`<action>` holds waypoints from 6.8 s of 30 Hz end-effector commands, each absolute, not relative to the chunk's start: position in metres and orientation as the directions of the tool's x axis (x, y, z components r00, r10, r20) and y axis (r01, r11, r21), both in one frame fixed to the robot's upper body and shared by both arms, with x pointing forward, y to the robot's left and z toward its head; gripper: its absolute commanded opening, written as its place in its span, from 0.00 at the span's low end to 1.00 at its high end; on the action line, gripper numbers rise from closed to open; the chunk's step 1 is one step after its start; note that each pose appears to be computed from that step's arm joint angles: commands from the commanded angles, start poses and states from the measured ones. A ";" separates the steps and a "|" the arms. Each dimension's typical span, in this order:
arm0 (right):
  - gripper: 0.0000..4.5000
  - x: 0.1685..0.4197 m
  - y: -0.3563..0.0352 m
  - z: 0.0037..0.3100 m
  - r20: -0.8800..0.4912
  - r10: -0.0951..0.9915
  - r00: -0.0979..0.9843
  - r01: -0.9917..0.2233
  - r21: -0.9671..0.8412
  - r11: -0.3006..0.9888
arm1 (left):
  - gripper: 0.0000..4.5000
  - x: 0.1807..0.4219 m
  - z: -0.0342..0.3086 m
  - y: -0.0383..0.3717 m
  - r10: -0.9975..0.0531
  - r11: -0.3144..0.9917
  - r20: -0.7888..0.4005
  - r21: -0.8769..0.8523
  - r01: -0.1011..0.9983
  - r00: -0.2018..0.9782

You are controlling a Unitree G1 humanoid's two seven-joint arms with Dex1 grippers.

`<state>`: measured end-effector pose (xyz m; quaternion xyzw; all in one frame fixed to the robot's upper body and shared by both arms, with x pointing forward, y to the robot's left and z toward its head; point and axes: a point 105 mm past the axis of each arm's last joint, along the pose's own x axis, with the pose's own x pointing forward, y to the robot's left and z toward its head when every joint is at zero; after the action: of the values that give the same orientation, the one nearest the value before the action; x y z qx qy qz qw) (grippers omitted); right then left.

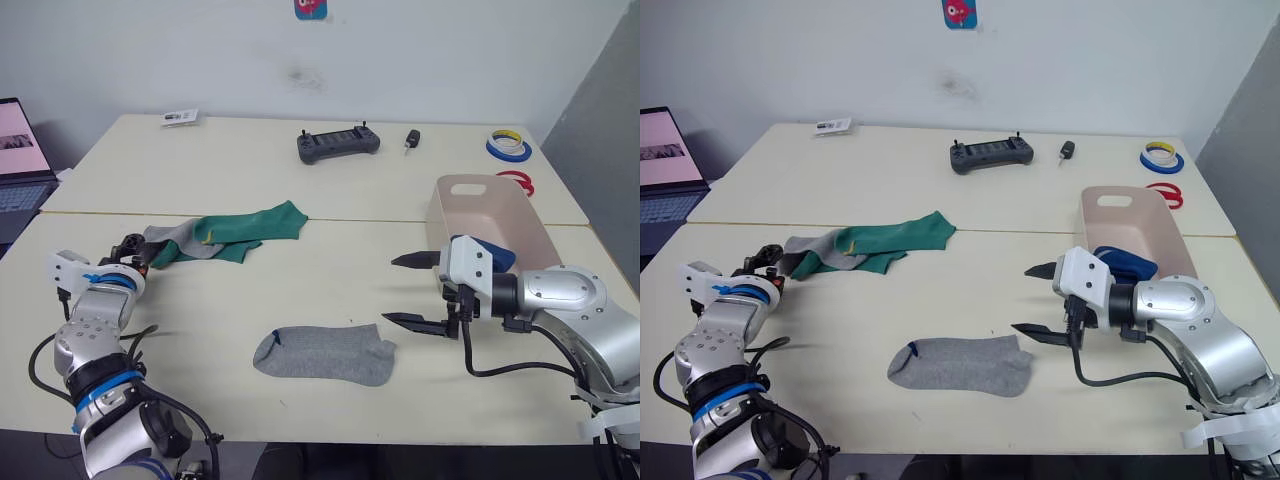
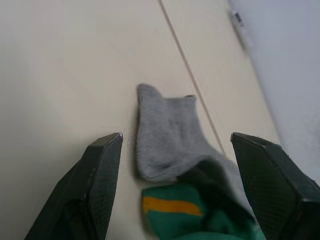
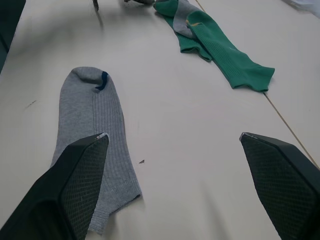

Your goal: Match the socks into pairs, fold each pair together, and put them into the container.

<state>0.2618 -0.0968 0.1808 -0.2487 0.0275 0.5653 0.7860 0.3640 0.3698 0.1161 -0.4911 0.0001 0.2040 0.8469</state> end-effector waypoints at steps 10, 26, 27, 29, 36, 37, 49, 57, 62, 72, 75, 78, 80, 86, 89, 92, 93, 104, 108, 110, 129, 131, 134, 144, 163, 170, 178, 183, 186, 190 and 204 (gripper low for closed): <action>1.00 0.259 -0.090 0.205 -0.246 0.901 0.356 -0.886 -0.397 0.241 | 0.34 0.371 0.116 0.374 0.351 0.440 -0.218 -0.820 -0.366 0.911; 1.00 0.261 -0.075 0.231 -0.167 0.926 0.339 -0.890 -0.375 0.258 | 0.01 0.363 0.159 0.390 0.369 0.578 -0.014 -0.779 -0.241 0.930; 1.00 0.261 -0.074 0.231 -0.167 0.926 0.339 -0.890 -0.375 0.258 | 0.01 0.362 0.169 0.390 0.361 0.606 0.025 -0.766 -0.214 0.932; 1.00 0.261 -0.074 0.231 -0.166 0.926 0.338 -0.891 -0.374 0.258 | 0.01 0.359 0.189 0.390 0.340 0.659 0.101 -0.735 -0.160 0.935; 1.00 0.262 -0.072 0.230 -0.162 0.928 0.337 -0.893 -0.369 0.260 | 0.01 0.349 0.253 0.407 0.343 0.750 0.277 -0.656 -0.083 0.898; 1.00 0.262 -0.072 0.230 -0.161 0.928 0.337 -0.893 -0.368 0.260 | 0.01 0.347 0.263 0.411 0.347 0.758 0.299 -0.648 -0.078 0.889; 1.00 0.262 -0.072 0.225 -0.159 0.926 0.342 -0.894 -0.359 0.268 | 0.01 0.352 0.263 0.308 -0.037 0.908 0.258 -0.394 0.140 0.965; 1.00 0.264 -0.085 0.213 -0.213 0.901 0.377 -0.891 -0.350 0.290 | 0.01 0.349 0.180 0.184 -0.327 0.865 0.030 -0.392 0.313 0.944; 1.00 0.266 -0.097 0.208 -0.246 0.877 0.413 -0.878 -0.362 0.312 | 0.01 0.334 0.148 0.105 -0.557 0.779 -0.106 -0.409 0.475 0.823; 1.00 0.260 -0.104 0.204 -0.260 0.856 0.448 -0.866 -0.366 0.342 | 0.01 0.322 0.124 0.034 -0.725 0.667 -0.224 -0.461 0.585 0.651; 1.00 0.258 -0.104 0.203 -0.259 0.853 0.453 -0.864 -0.364 0.349 | 0.10 0.323 0.124 0.030 -0.737 0.657 -0.210 -0.446 0.608 0.642; 1.00 0.256 -0.104 0.203 -0.257 0.852 0.456 -0.863 -0.363 0.353 | 0.28 0.323 0.135 0.033 -0.749 0.649 -0.178 -0.393 0.651 0.638; 1.00 0.256 -0.104 0.203 -0.255 0.851 0.458 -0.861 -0.363 0.355 | 0.43 0.322 0.146 0.043 -0.751 0.650 -0.155 -0.346 0.677 0.642; 1.00 0.255 -0.102 0.205 -0.247 0.854 0.458 -0.860 -0.368 0.354 | 0.81 0.317 0.178 0.099 -0.718 0.683 -0.077 -0.265 0.680 0.692; 1.00 0.257 -0.101 0.206 -0.240 0.859 0.453 -0.861 -0.368 0.351 | 0.99 0.339 0.178 0.149 -0.573 0.801 -0.074 -0.261 0.539 0.816; 1.00 0.258 -0.098 0.206 -0.237 0.864 0.444 -0.864 -0.367 0.344 | 0.99 0.352 0.168 0.174 -0.520 0.841 -0.131 -0.254 0.478 0.844; 1.00 0.258 -0.098 0.206 -0.238 0.866 0.441 -0.866 -0.366 0.340 | 0.99 0.356 0.162 0.179 -0.502 0.855 -0.162 -0.240 0.460 0.849; 1.00 0.253 -0.094 0.203 -0.242 0.870 0.431 -0.875 -0.349 0.336 | 0.90 0.386 0.126 0.174 -0.521 0.854 -0.327 -0.204 0.479 0.789; 1.00 0.253 -0.094 0.199 -0.240 0.863 0.445 -0.872 -0.337 0.356 | 0.64 0.392 0.120 0.168 -0.535 0.845 -0.346 -0.202 0.495 0.771; 1.00 0.259 -0.094 0.195 -0.232 0.845 0.482 -0.856 -0.332 0.397 | 0.50 0.391 0.118 0.166 -0.551 0.834 -0.351 -0.203 0.513 0.757; 1.00 0.348 -0.075 0.125 -0.278 0.570 0.773 -0.600 -0.029 0.800 | 0.00 0.372 0.120 0.176 -0.557 0.831 -0.322 -0.214 0.514 0.766; 0.91 0.349 -0.075 0.121 -0.287 0.565 0.774 -0.593 -0.015 0.805 | 0.00 0.372 0.120 0.176 -0.554 0.832 -0.321 -0.214 0.511 0.768; 0.71 0.349 -0.075 0.115 -0.305 0.570 0.762 -0.600 -0.002 0.800 | 0.00 0.370 0.119 0.176 -0.553 0.833 -0.321 -0.218 0.509 0.769; 0.01 0.342 -0.063 0.122 -0.273 0.631 0.726 -0.658 -0.010 0.753 | 0.00 0.365 0.121 0.182 -0.545 0.838 -0.301 -0.226 0.496 0.783; 0.01 0.224 -0.079 0.176 -0.178 0.907 0.382 -0.912 0.086 0.401 | 0.00 0.222 0.160 0.159 -0.754 0.639 -0.162 -0.406 0.653 0.637; 0.01 0.227 -0.086 0.133 -0.323 0.846 0.425 -0.890 0.023 0.456 | 0.00 0.209 0.113 0.160 -0.616 0.766 -0.266 -0.423 0.484 0.742; 0.01 0.235 -0.092 0.100 -0.409 0.797 0.444 -0.884 -0.052 0.465 | 0.00 0.210 0.080 0.163 -0.514 0.845 -0.331 -0.352 0.402 0.791; 0.01 0.227 -0.093 0.102 -0.398 0.821 0.410 -0.902 -0.041 0.430 | 0.00 0.215 0.090 0.165 -0.506 0.853 -0.269 -0.300 0.428 0.820; 0.01 0.227 -0.095 0.108 -0.368 0.831 0.417 -0.900 -0.040 0.434 | 0.00 0.214 0.097 0.170 -0.504 0.853 -0.238 -0.286 0.436 0.830; 0.01 0.231 -0.096 0.115 -0.339 0.833 0.438 -0.891 -0.039 0.453 | 0.00 0.216 0.094 0.174 -0.489 0.860 -0.243 -0.295 0.416 0.838; 0.01 0.229 -0.096 0.089 -0.456 0.793 0.404 -0.896 -0.025 0.442 | 0.00 0.218 0.072 0.165 -0.523 0.851 -0.359 -0.271 0.450 0.773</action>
<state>0.2310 -0.0974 0.0842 -0.1258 0.2008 0.5062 0.8292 0.2193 0.1664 0.0710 -0.0950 0.2121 -0.2529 0.9392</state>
